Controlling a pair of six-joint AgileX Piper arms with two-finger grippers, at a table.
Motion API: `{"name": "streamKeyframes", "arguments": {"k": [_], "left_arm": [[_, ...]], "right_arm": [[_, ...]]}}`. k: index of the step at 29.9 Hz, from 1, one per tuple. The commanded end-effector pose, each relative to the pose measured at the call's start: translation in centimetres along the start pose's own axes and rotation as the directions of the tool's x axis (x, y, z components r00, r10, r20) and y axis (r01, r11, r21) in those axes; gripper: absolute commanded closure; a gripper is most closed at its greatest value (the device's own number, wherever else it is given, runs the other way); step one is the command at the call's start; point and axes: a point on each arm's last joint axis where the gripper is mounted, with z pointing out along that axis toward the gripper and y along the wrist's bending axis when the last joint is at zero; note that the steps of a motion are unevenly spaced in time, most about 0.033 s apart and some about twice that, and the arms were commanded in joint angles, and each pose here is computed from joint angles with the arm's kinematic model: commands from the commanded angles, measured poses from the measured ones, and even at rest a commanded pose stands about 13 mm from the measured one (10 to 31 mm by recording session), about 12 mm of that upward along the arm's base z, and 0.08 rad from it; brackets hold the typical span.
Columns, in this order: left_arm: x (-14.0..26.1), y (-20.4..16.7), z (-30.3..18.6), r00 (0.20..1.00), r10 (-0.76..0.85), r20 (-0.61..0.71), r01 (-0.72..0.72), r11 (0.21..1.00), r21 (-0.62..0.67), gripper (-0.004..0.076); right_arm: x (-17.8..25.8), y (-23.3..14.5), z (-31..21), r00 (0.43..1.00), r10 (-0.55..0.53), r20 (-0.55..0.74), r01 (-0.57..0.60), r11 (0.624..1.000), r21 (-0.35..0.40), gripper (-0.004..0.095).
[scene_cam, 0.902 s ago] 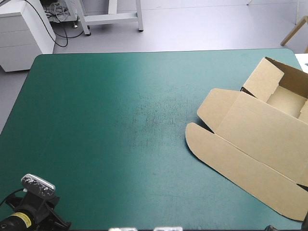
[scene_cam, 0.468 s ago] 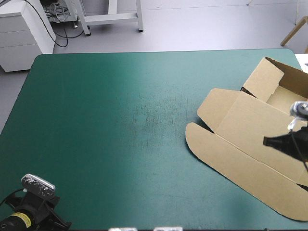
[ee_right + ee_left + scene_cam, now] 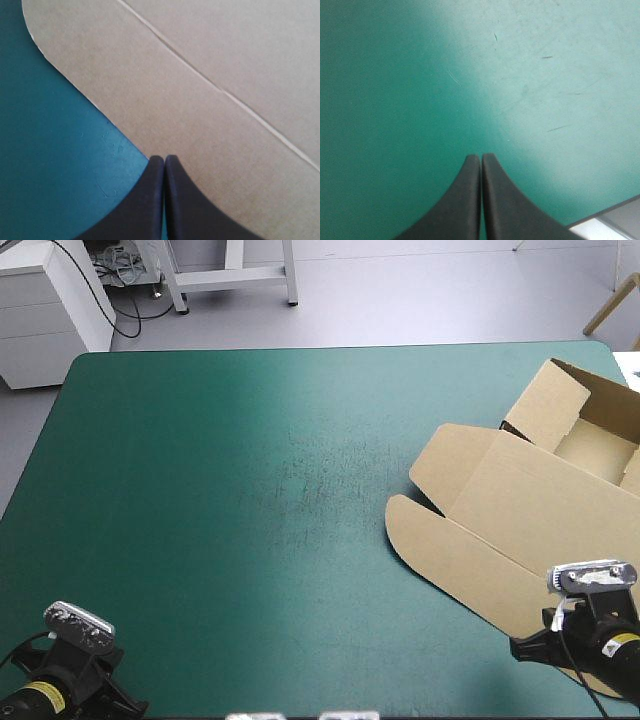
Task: Fold the box
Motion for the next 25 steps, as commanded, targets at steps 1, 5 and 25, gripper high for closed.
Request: {"name": "streamKeyframes", "arguments": {"k": [1,5,25], "left_arm": [[-0.9,0.2,-0.5,0.998,-0.006,0.060,0.007,1.000,-0.011,0.0734],[-0.9,0.2,-0.5,0.998,-0.006,0.060,0.007,1.000,-0.011,0.0734],[-0.9,0.2,-0.5,0.998,-0.006,0.060,0.007,1.000,-0.011,0.0734]], "right_arm": [[0.5,0.2,0.1,0.997,-0.035,0.068,0.035,0.999,0.006,0.0927],[0.8,0.3,-0.5,0.991,-0.024,0.135,0.022,1.000,0.020,0.0928],[0.3,0.2,-1.3,0.960,-0.003,0.279,-0.012,0.999,0.052,0.0927]]}}
